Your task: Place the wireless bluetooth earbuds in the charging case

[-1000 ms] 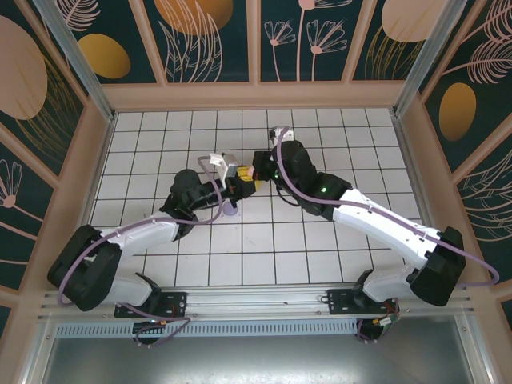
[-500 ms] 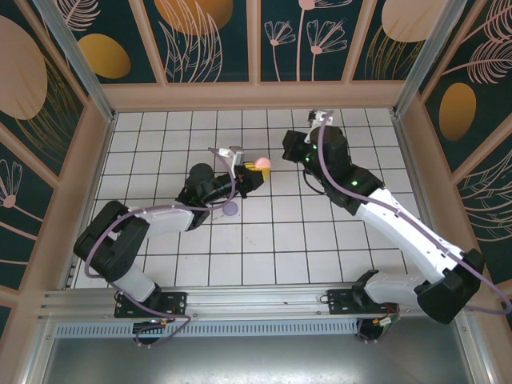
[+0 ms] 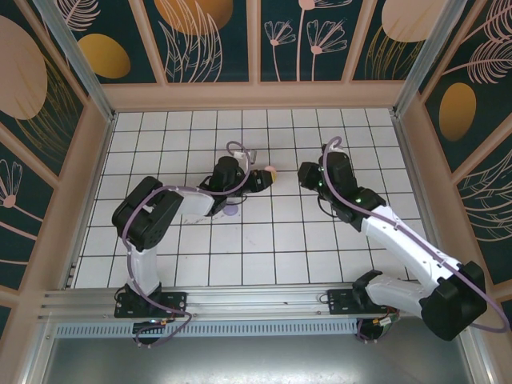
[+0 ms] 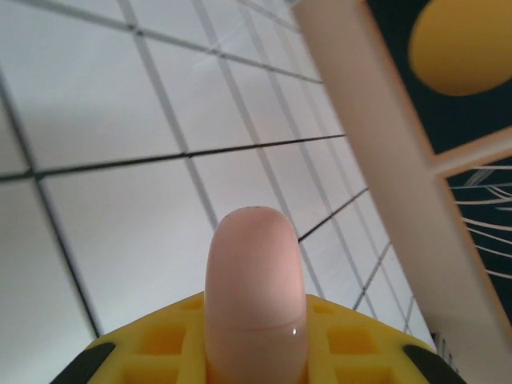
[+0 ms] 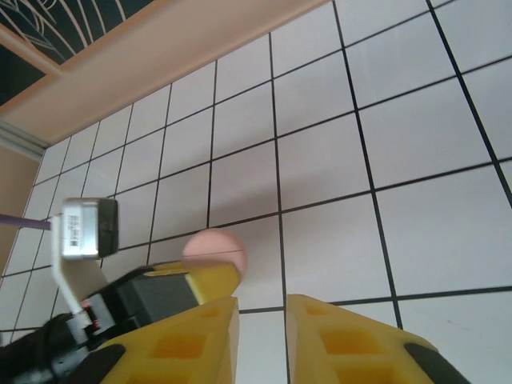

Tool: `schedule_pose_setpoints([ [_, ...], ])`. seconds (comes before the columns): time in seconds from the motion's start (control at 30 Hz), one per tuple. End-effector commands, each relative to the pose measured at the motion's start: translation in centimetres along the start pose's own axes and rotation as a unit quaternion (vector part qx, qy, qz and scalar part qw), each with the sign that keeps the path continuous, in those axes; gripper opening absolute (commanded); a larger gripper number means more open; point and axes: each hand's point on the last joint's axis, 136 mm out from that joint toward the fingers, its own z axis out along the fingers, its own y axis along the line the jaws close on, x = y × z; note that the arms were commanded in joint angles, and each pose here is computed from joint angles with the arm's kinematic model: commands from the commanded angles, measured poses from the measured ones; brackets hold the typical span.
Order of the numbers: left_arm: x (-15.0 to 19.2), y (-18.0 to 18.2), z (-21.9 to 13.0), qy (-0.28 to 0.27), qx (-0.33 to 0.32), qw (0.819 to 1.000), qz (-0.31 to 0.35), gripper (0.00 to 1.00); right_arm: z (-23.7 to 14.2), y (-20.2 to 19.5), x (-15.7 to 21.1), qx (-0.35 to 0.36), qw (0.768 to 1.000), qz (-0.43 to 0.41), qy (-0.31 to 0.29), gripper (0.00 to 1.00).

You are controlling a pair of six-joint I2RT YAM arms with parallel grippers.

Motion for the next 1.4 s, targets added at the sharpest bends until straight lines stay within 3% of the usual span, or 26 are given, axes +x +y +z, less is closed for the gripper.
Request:
schedule_pose_setpoints([
  [0.0,-0.2,2.0,1.1,0.008,-0.051,0.997,-0.048,0.03,-0.9,0.3,-0.9,-0.016,1.0,0.016,-0.014,0.26],
  [0.4,2.7,6.5,3.2,0.067,-0.122,0.985,-0.105,0.19,-1.3,0.9,-1.9,-0.02,1.0,0.015,-0.019,0.43],
  [0.57,2.9,7.1,3.2,0.077,-0.138,0.982,-0.105,0.37,-1.7,1.5,-2.5,-0.026,0.999,0.01,-0.021,0.52],
  [0.73,1.8,6.7,2.4,0.07,-0.158,0.981,-0.091,0.68,-2.3,2.2,-3.4,-0.031,0.999,0.005,-0.025,0.69],
  [0.77,1.4,6.6,2.1,0.067,-0.163,0.981,-0.086,0.93,-2.4,1.5,-4.1,-0.023,0.999,0.01,-0.032,0.73],
  [0.8,0.9,6.4,1.8,0.063,-0.167,0.981,-0.082,0.98,-2.5,1.5,-4.4,-0.021,0.999,0.01,-0.035,0.77],
  [0.9,-1.0,5.6,0.6,0.051,-0.176,0.981,-0.066,0.99,-3.2,1.3,-5.3,-0.018,0.999,0.01,-0.046,0.94],
  [0.97,-2.7,4.7,-0.4,0.04,-0.183,0.981,-0.051,0.99,-3.8,1.0,-5.9,-0.015,0.998,0.009,-0.056,0.99],
  [1.2,-10.1,-1.1,-6.2,-0.04,-0.185,0.981,0.039,0.99,-5.8,-2.5,-9.8,0.058,0.991,-0.009,-0.122,0.99],
  [1.3,-13.1,-4.5,-10.0,-0.1,-0.191,0.97,0.116,0.99,-6.4,-6.1,-11.6,0.136,0.977,-0.02,-0.165,0.99],
  [1.37,-14.6,-5.8,-13.1,-0.15,-0.209,0.951,0.172,0.99,-6.5,-9.5,-12.3,0.201,0.96,-0.022,-0.194,0.99],
])
